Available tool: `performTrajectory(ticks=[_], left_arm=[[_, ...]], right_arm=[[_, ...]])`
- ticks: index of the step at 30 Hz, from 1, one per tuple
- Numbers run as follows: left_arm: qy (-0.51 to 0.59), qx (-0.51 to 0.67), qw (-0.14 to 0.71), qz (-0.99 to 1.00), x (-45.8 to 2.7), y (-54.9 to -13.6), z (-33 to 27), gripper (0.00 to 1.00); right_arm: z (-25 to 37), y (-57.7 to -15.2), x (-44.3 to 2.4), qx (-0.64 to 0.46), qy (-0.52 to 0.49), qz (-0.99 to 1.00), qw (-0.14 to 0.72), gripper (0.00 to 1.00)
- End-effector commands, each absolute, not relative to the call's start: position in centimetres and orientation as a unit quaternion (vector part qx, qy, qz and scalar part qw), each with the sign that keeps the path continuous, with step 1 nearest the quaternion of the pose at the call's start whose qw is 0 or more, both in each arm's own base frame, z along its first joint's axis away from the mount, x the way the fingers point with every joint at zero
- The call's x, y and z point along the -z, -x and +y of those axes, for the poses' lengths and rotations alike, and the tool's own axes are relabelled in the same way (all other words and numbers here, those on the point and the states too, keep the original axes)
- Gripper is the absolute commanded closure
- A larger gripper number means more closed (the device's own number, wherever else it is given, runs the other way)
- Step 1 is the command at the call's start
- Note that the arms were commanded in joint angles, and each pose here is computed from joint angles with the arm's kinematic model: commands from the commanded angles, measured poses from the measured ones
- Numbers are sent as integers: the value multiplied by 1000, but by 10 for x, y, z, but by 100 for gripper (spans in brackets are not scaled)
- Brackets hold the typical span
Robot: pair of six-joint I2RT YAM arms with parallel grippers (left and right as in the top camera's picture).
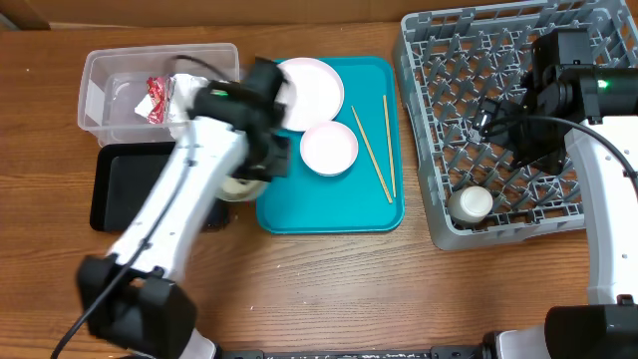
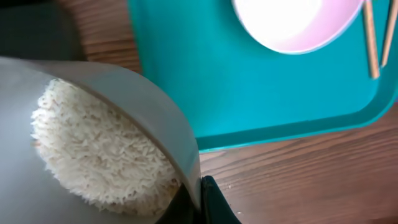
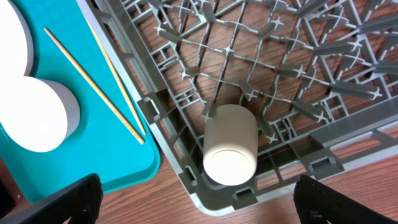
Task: Sort waste into correct bins and load items into the dishwasher
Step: 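Tip the bowl over the black tray to pour out the rice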
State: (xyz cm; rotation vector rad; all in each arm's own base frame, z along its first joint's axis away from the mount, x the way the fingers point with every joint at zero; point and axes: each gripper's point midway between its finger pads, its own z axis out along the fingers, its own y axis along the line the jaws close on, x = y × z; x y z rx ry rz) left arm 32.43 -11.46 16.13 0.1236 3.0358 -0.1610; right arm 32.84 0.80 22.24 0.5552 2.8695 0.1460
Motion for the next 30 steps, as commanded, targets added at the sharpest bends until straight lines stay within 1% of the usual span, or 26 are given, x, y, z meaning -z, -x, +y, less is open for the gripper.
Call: performTrajectory(ticks=[1,7,10,14,16,21,26,28,30], left_arm=[[-48,142,60,987,-173,-331,-91,96],[-7,271,73,960,-144,-335,-51,96],[28,338,108,934,-137,-341,-31,96],[65,448,184,872,-144,-357,-15,96],[78,484,209,846,-145,-361,-5,96],[100,534,231,807,-151,-364,9,96],[118,625,256,728,-172,-368,22,96],[129,652,260,701,-175,-369,29,96],[165,668,243,684,-169,-369,39,96]], right_arm=[[8,-330,-229,-52,-185,974,120,0],[8,-330,-229,-52,-185,974,119,0],[8,-330,-229,-52,-185,974,120,0],[8,-333,-230,-54,-185,973,127,0],[8,-333,-230,-53,-185,973,126,0],[8,-333,-230,-53,-185,973,125,0],[8,-333,-230,-53,-185,973,125,0],[8,-332,-230,-53,-185,973,124,0],[8,-331,-230,-52,-185,974,122,0]])
